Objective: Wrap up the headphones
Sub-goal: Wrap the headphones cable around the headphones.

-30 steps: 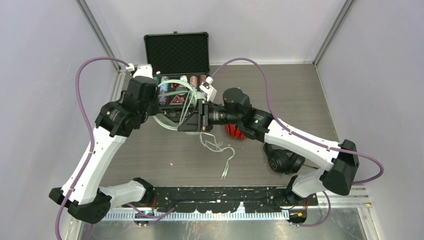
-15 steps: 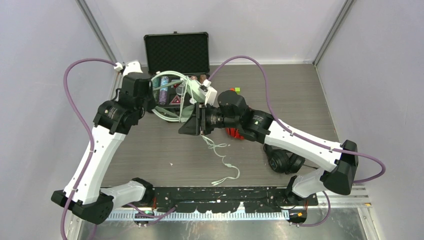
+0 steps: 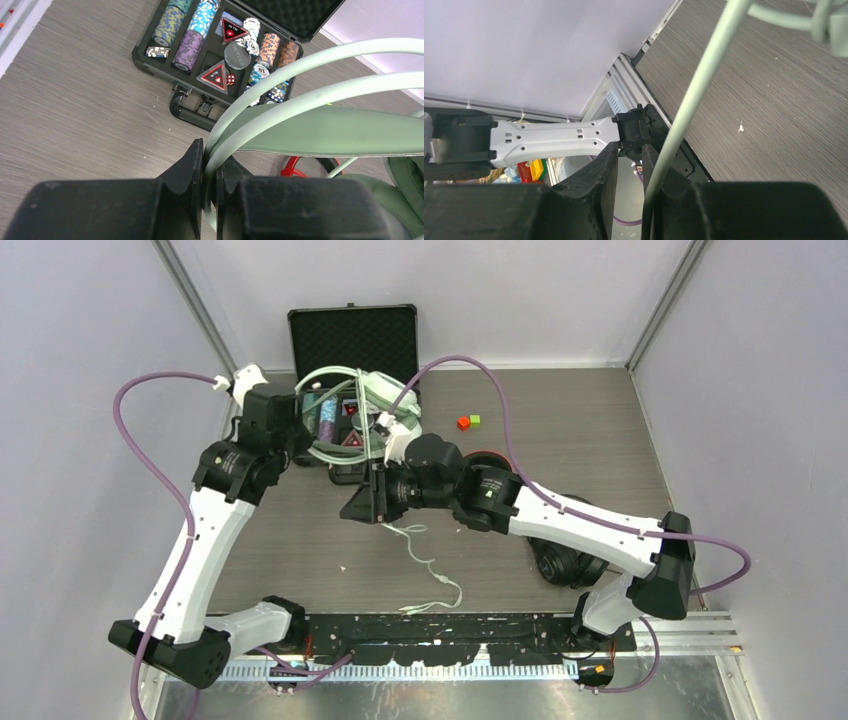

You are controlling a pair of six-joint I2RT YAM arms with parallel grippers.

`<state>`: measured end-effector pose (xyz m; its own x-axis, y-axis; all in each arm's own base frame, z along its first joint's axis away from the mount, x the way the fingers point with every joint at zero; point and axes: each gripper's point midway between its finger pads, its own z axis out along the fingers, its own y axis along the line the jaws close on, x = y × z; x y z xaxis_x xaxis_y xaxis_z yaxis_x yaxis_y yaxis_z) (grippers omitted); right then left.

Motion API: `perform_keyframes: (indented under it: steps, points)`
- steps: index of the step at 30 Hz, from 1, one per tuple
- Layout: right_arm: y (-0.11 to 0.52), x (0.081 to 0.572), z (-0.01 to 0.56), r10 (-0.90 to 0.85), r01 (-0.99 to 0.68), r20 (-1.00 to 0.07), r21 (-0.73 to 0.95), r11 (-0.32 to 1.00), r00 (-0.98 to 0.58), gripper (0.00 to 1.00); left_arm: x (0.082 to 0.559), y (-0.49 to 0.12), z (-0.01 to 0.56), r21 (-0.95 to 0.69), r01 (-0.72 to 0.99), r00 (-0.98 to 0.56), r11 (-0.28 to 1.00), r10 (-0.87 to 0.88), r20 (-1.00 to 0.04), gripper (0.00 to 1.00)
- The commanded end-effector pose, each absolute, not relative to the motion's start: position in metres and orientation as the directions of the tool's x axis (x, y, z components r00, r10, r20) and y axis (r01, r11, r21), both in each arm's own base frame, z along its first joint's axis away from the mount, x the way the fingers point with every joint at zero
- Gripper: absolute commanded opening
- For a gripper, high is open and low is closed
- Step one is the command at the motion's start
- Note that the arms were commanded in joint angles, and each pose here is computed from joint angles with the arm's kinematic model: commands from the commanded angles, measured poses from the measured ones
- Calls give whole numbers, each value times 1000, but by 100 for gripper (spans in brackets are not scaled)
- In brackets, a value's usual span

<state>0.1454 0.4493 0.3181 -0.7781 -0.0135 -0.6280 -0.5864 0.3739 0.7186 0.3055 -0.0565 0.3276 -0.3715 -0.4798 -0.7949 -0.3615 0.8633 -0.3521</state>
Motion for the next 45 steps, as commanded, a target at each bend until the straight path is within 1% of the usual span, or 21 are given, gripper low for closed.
perform_keyframes:
  steps: [1, 3, 5, 7, 10, 12, 17, 21, 25, 30, 35, 39, 43, 45]
  points:
    - [459, 137, 319, -30, -624, -666, 682, 381, -745, 26, 326, -60, 381, -596, -325, -136, 734, -660, -739, 0]
    - [458, 141, 306, -41, -626, -674, 659, 417, -738, 20, 325, -60, 385, -611, -311, -121, 728, -668, -734, 0]
    - [458, 143, 295, -48, -626, -679, 644, 440, -732, 17, 324, -59, 388, -629, -299, -102, 718, -679, -727, 0]
    - [462, 137, 290, -88, -657, -694, 623, 424, -715, 17, 324, -59, 389, -649, -289, -83, 704, -694, -715, 0]
    - [464, 127, 267, -193, -689, -694, 559, 461, -693, 17, 323, -57, 387, -681, -284, -62, 675, -721, -690, 0]
    - [464, 127, 261, -205, -697, -710, 518, 496, -674, 14, 324, -58, 386, -690, -275, -61, 670, -728, -683, 0]
    - [469, 123, 268, -192, -717, -735, 510, 474, -650, 7, 327, -61, 378, -699, -283, -76, 657, -741, -667, 0]
    - [469, 122, 270, -192, -724, -744, 499, 476, -640, 5, 328, -63, 377, -703, -278, -86, 655, -745, -661, 0]
    - [468, 121, 299, -137, -738, -775, 511, 440, -618, 1, 331, -62, 363, -683, -298, -98, 667, -733, -673, 0]
    - [469, 105, 330, -122, -767, -791, 524, 370, -599, 1, 335, -62, 350, -662, -320, -115, 677, -722, -682, 0]
    - [468, 94, 340, -105, -772, -793, 541, 333, -601, 1, 340, -63, 341, -657, -342, -127, 672, -725, -677, 0]
    - [466, 96, 324, -126, -764, -785, 532, 366, -607, 0, 338, -67, 347, -678, -322, -131, 660, -741, -659, 0]
    - [457, 102, 297, -141, -746, -778, 508, 431, -612, 1, 332, -64, 362, -704, -302, -120, 643, -758, -641, 0]
    - [449, 107, 283, -144, -735, -778, 492, 467, -612, 3, 327, -63, 373, -725, -281, -115, 629, -772, -625, 0]
